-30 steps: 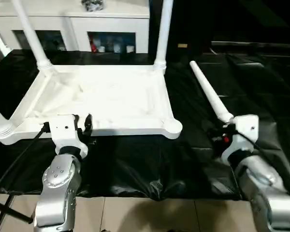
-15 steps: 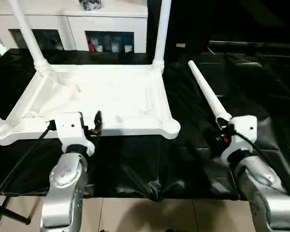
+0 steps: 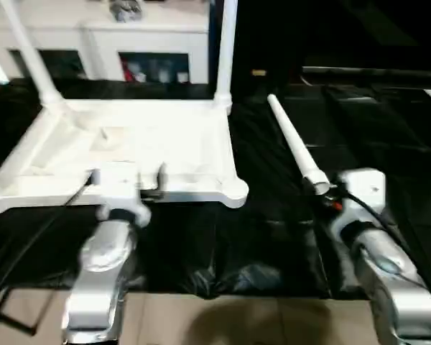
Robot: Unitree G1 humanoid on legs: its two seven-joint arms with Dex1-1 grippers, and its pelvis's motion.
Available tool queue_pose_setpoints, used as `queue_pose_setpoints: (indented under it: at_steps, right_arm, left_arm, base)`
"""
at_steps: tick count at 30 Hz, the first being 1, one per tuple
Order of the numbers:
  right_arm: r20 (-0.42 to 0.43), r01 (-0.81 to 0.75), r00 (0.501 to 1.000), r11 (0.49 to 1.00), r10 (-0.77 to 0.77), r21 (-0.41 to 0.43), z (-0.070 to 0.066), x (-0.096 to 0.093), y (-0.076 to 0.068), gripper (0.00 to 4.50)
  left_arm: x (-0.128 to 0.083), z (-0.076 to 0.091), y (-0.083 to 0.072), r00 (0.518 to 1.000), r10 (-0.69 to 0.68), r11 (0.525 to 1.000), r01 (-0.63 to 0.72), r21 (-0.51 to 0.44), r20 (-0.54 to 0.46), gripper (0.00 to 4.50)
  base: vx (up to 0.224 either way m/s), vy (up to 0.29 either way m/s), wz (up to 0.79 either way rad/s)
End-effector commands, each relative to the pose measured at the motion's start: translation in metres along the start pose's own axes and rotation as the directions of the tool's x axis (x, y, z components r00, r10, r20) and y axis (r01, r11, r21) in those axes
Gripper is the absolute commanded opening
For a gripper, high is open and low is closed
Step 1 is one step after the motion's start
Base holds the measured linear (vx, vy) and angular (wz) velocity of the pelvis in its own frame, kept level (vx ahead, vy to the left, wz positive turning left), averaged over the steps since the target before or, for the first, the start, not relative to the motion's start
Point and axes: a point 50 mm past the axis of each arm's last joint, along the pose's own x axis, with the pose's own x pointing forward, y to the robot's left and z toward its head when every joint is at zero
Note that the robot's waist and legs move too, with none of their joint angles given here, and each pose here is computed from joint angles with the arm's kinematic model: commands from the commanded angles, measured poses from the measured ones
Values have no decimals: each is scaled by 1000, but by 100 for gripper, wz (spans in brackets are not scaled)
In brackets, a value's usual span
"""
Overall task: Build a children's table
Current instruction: Rotate table base
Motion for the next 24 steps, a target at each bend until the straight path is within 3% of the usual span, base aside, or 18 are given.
queue_pose_setpoints:
  at_steps: [1, 9, 14, 21, 24]
  right_arm:
    - [20, 8, 1000, 1000, -8, 0, 6, 1, -1, 311]
    - [-5, -33, 999, 998, 33, -50, 5, 1, -2, 311]
    - [-8, -55, 998, 996, 55, -73, 5, 3, 0, 311]
    - [-17, -97, 995, 993, 96, -66, 4, 6, 7, 311]
    - [-74, -72, 995, 997, 70, -23, 3, 8, 5, 311]
  left_arm:
    - [1, 1, 0, 1000, -2, 1000, 2, -6, 1, 375]
    - [-1, -1, 0, 1000, 5, 1000, -6, -7, -6, 375]
    - [-2, -2, 0, 1000, 15, 1000, -16, -11, -7, 375]
    - [-4, -3, 3, 999, 38, 999, -38, -8, -7, 375]
    - [-4, -2, 4, 1000, 30, 999, -30, -11, 7, 375]
  base:
    - [0, 0, 0]
    - [80, -60, 7]
    - [155, -5, 67]
    - [150, 21, 15]
    - [90, -133, 4]
